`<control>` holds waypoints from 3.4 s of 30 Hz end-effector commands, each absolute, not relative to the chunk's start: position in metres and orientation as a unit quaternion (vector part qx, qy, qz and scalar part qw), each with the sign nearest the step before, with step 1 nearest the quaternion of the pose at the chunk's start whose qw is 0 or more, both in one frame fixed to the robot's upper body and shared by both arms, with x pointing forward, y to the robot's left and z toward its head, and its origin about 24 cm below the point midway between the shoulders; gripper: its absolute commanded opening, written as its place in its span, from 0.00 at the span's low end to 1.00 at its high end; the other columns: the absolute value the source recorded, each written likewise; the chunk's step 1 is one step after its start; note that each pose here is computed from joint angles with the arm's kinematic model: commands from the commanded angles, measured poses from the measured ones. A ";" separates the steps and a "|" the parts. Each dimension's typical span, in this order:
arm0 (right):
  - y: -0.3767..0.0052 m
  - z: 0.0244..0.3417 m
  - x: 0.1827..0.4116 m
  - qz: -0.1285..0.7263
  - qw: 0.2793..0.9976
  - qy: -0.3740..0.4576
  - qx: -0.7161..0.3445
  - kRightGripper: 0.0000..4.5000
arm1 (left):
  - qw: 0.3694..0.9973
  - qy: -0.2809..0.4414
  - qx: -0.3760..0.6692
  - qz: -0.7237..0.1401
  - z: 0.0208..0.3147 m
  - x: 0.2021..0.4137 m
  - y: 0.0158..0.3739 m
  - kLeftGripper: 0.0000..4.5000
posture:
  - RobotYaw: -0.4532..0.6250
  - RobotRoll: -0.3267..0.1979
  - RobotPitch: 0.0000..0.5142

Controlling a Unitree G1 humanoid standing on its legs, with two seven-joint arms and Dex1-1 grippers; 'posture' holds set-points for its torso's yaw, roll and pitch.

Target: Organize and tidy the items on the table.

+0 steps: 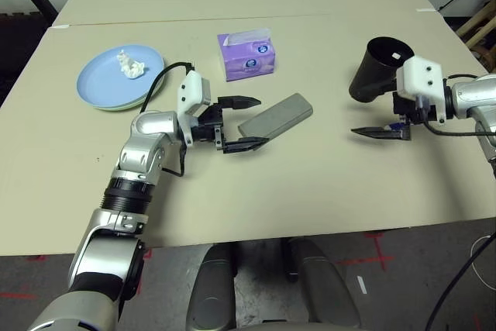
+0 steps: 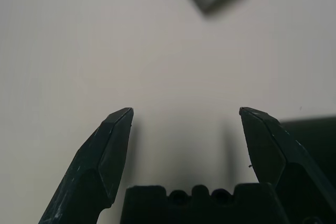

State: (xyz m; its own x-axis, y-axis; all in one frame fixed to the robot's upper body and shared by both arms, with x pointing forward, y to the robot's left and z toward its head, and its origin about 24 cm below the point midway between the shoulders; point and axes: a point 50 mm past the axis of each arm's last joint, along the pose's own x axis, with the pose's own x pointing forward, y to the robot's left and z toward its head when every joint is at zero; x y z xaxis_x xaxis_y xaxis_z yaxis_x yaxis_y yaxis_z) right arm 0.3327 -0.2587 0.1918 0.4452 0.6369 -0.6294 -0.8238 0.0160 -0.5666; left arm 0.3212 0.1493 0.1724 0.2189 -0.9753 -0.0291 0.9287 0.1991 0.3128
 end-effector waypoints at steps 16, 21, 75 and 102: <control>-0.273 0.201 0.347 0.514 0.594 0.206 -0.584 0.99 | 0.798 -0.123 0.102 -0.580 0.181 0.314 0.147 1.00 | 0.49 0.62 0.43; -0.270 0.204 0.350 0.512 0.565 0.223 -0.607 0.99 | 0.799 -0.134 0.097 -0.578 0.184 0.314 0.146 1.00 | 0.50 0.62 0.43; -0.270 0.198 0.354 0.525 0.491 0.315 -0.619 0.09 | 0.800 -0.146 0.089 -0.575 0.188 0.314 0.146 1.00 | 0.51 0.62 0.42; -0.220 0.290 0.345 0.605 0.746 0.053 -0.273 0.09 | 0.793 -0.121 0.097 -0.589 0.178 0.312 0.149 1.00 | 0.49 0.62 0.41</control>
State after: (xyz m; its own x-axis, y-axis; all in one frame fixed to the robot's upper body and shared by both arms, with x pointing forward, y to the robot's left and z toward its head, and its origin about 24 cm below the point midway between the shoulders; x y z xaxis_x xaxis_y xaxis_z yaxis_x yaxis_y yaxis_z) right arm 0.3487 -0.2201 0.2853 0.2704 0.8337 -0.4816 -0.9246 0.0854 -0.3712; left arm 0.3151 0.1493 0.1842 0.2897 -0.9516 0.1024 0.9037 0.3072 0.2983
